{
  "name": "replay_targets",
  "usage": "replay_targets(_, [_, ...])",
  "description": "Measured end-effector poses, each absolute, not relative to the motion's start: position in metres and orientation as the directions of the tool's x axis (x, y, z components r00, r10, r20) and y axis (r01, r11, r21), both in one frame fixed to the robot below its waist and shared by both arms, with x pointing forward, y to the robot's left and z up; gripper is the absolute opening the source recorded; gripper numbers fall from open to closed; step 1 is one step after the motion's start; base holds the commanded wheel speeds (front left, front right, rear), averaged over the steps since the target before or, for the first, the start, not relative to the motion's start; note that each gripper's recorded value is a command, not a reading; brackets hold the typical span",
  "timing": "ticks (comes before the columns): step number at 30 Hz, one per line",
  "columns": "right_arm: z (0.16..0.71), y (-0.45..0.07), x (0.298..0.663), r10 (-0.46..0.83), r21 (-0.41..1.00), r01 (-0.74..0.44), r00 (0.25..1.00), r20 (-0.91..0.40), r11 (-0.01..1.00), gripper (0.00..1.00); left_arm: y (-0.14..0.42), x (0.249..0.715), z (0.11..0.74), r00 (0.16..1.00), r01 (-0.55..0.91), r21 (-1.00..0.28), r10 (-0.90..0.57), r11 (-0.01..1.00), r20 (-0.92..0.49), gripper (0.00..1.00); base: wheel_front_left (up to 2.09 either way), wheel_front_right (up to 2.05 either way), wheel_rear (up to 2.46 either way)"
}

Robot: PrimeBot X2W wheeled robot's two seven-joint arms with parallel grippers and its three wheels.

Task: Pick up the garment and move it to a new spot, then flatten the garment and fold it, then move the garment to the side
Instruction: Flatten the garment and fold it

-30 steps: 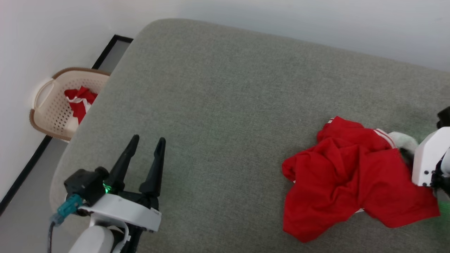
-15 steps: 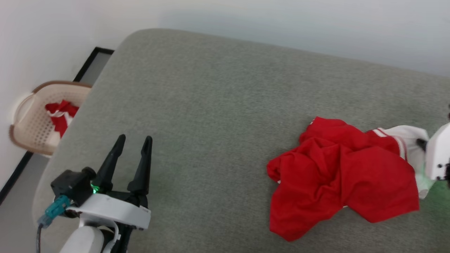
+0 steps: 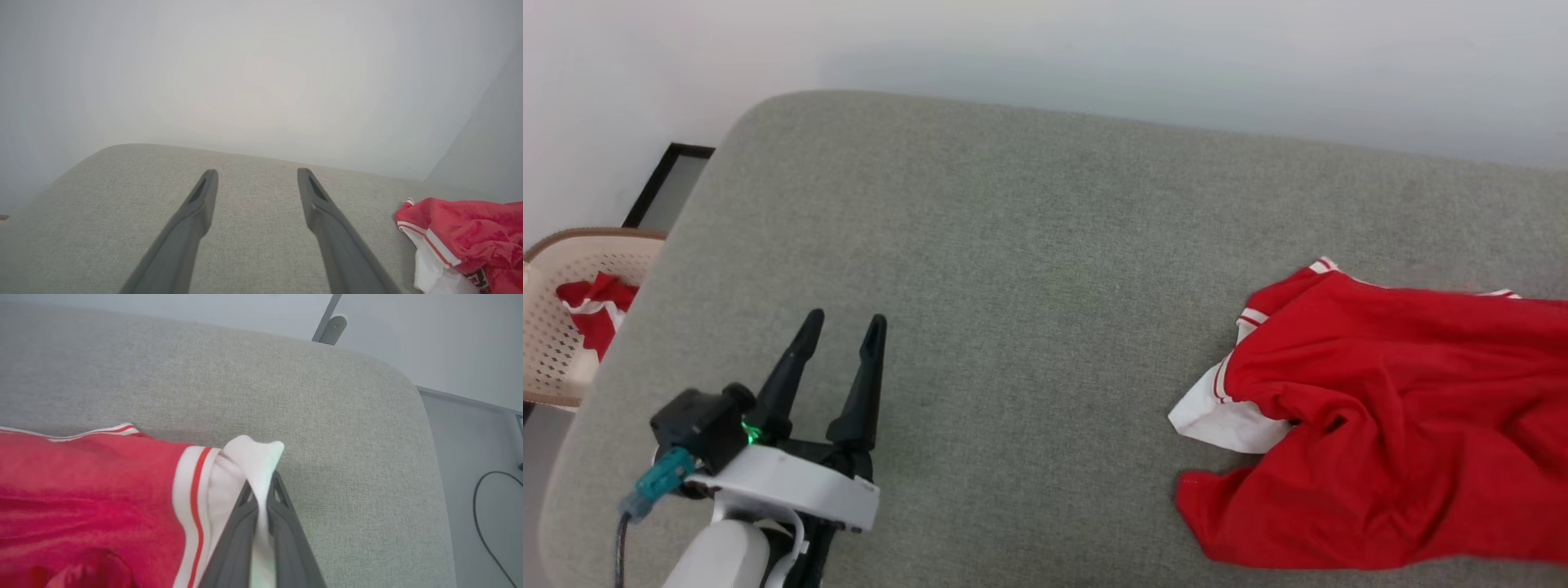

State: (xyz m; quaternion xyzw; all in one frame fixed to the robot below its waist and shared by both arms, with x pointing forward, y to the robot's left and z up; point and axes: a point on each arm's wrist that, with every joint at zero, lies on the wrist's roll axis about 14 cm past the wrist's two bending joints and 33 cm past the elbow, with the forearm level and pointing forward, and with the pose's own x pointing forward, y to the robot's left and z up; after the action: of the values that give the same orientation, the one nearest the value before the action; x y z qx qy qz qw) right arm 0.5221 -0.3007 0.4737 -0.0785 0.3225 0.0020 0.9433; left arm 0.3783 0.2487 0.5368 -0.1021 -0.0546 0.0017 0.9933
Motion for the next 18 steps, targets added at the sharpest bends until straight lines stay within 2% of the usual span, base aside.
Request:
replay_targets(6, [0.437, -0.318, 0.505, -0.097, -0.129, 0.014, 0.74, -0.666, 0.992, 0.0, 0.243, 0.384, 0.531, 0.996, 0.023, -0.205, -0.004, 0.979, 0.092, 1.0, 0.0, 0.0, 0.0])
replay_targets(9, [0.417, -0.314, 0.498, -0.095, -0.106, 0.029, 0.709, -0.698, 0.994, 0.06, 0.243, 0.386, 0.531, 0.996, 0.025, -0.202, -0.008, 0.979, 0.085, 1.0, 0.0, 0.0, 0.0])
replay_targets(10, [0.413, -0.311, 0.496, -0.092, -0.098, 0.032, 0.703, -0.705, 0.995, 0.19, 0.242, 0.386, 0.53, 0.997, 0.028, -0.202, -0.011, 0.979, 0.081, 1.0, 0.0, 0.0, 0.0])
replay_targets(12, [0.41, -0.309, 0.497, -0.091, -0.092, 0.036, 0.702, -0.706, 0.995, 0.55, 0.241, 0.387, 0.529, 0.997, 0.032, -0.202, -0.017, 0.979, 0.075, 1.0, 0.0, 0.0, 0.0])
replay_targets(13, [0.412, -0.309, 0.498, -0.092, -0.092, 0.038, 0.708, -0.701, 0.995, 0.99, 0.24, 0.387, 0.528, 0.997, 0.035, -0.199, -0.022, 0.979, 0.071, 1.0, 0.0, 0.0, 0.0])
replay_targets(18, [0.425, -0.307, 0.503, -0.093, -0.095, 0.038, 0.729, -0.678, 0.995, 1.0, 0.237, 0.39, 0.53, 0.997, 0.058, -0.186, -0.047, 0.981, 0.059, 1.0, 0.0, 0.0, 0.0])
